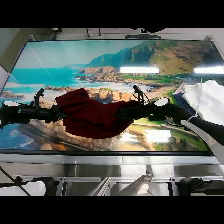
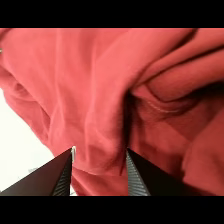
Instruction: Fold the shirts.
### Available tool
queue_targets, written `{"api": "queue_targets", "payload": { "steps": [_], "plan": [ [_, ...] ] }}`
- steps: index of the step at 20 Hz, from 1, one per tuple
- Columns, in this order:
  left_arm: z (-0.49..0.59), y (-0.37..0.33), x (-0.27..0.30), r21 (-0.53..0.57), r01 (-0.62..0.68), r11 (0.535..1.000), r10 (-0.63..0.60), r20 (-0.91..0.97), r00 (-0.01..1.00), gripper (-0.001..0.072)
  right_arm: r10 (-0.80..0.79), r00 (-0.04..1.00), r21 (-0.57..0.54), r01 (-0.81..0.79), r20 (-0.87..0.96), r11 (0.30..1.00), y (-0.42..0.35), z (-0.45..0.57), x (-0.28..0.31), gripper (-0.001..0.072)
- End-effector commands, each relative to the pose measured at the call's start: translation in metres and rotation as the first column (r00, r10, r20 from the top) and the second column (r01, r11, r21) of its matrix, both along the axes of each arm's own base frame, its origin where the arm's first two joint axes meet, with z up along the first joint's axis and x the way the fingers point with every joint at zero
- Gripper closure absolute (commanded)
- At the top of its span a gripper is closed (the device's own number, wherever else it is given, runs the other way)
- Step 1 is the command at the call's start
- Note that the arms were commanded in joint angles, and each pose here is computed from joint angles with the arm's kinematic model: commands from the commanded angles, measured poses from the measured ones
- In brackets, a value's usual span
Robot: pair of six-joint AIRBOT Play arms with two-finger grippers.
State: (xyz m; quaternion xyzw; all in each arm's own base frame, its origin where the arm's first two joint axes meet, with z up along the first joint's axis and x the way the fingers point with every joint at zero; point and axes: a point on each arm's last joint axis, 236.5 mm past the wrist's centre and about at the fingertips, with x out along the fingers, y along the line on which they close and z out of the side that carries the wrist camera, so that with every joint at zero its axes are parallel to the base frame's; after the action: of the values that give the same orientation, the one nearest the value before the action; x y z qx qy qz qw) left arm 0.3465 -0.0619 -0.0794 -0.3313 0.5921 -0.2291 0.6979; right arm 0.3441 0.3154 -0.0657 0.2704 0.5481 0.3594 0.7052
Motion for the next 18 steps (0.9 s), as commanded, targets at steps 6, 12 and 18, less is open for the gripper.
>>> {"api": "queue_targets", "payload": {
  "steps": [6,12,18],
  "plan": [
    [0.005,-0.005,-0.005,-0.030,0.021,0.999,-0.021,-0.007,1.000,0.0699,0.003,1.000,0.057,-0.003,-0.007,0.998,0.023,-0.006,-0.004,0.0340],
    [0.018,-0.014,-0.014,-0.082,0.075,0.994,-0.077,-0.023,0.997,0.0698,-0.007,0.997,0.124,-0.003,0.081,0.992,0.039,0.024,0.014,0.0696],
    [0.194,-0.045,0.010,-0.405,0.189,0.894,-0.061,0.307,0.950,0.0700,-0.078,0.906,0.245,-0.029,0.417,0.969,-0.009,0.197,0.045,0.0696]
  ]
}}
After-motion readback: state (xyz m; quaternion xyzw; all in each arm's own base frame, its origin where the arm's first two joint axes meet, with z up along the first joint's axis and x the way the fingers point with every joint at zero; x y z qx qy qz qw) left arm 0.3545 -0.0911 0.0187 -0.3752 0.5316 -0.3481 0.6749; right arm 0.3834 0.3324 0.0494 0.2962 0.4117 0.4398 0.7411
